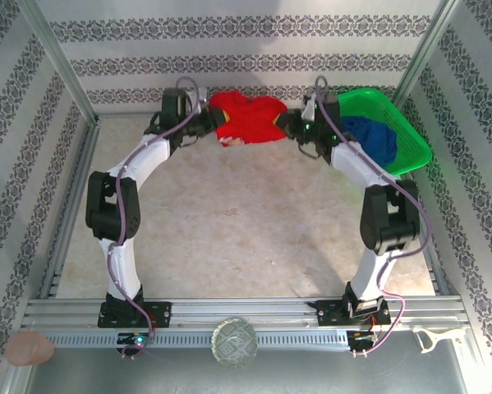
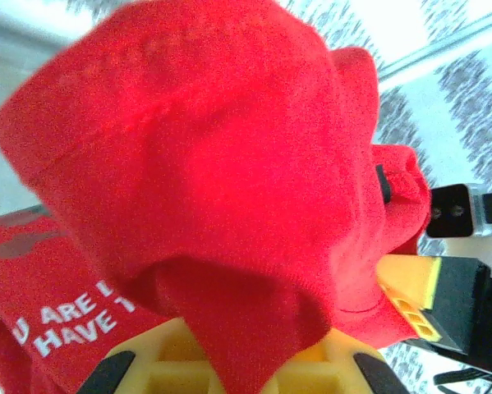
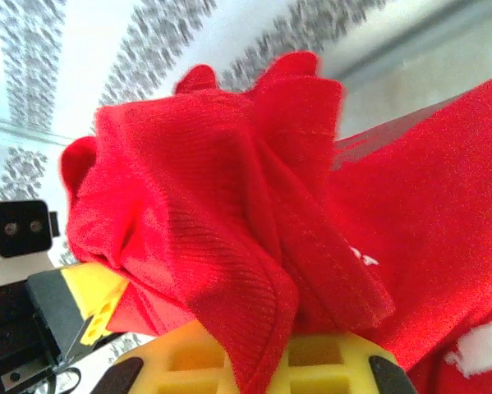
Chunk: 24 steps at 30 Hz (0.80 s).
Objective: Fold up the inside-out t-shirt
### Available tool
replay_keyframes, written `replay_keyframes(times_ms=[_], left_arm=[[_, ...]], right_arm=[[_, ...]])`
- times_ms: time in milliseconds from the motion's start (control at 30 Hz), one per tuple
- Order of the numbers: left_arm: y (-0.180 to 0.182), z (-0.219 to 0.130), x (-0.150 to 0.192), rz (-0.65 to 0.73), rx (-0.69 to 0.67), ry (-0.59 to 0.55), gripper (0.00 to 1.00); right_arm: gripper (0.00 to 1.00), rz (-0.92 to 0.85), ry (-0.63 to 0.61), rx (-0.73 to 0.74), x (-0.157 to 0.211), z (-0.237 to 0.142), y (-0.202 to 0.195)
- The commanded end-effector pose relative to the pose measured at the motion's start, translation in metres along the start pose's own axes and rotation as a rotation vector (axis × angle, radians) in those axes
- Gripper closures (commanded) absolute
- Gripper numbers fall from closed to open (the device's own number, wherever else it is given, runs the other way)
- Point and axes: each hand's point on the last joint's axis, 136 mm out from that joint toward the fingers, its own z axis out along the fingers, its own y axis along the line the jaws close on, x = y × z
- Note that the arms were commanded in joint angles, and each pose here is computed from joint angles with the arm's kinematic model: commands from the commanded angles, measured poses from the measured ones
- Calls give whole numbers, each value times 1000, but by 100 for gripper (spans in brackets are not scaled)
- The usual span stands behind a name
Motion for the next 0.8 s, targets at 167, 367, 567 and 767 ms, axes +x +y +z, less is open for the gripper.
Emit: replay_keyframes(times_ms=[167, 367, 567, 767], left_arm=[[74, -12, 127, -65, -137, 123, 100], [92, 1, 114, 19, -232, 103, 100], [103, 23, 93, 66, -273, 96, 100], [135, 56, 86, 55, -330, 137, 100]], right_arm=[[100, 32, 67, 199, 120, -20, -106], [100, -37, 20, 257, 102, -17, -120], [100, -20, -34, 317, 81, -10, -135], [100, 96, -49, 439, 72, 3, -179]])
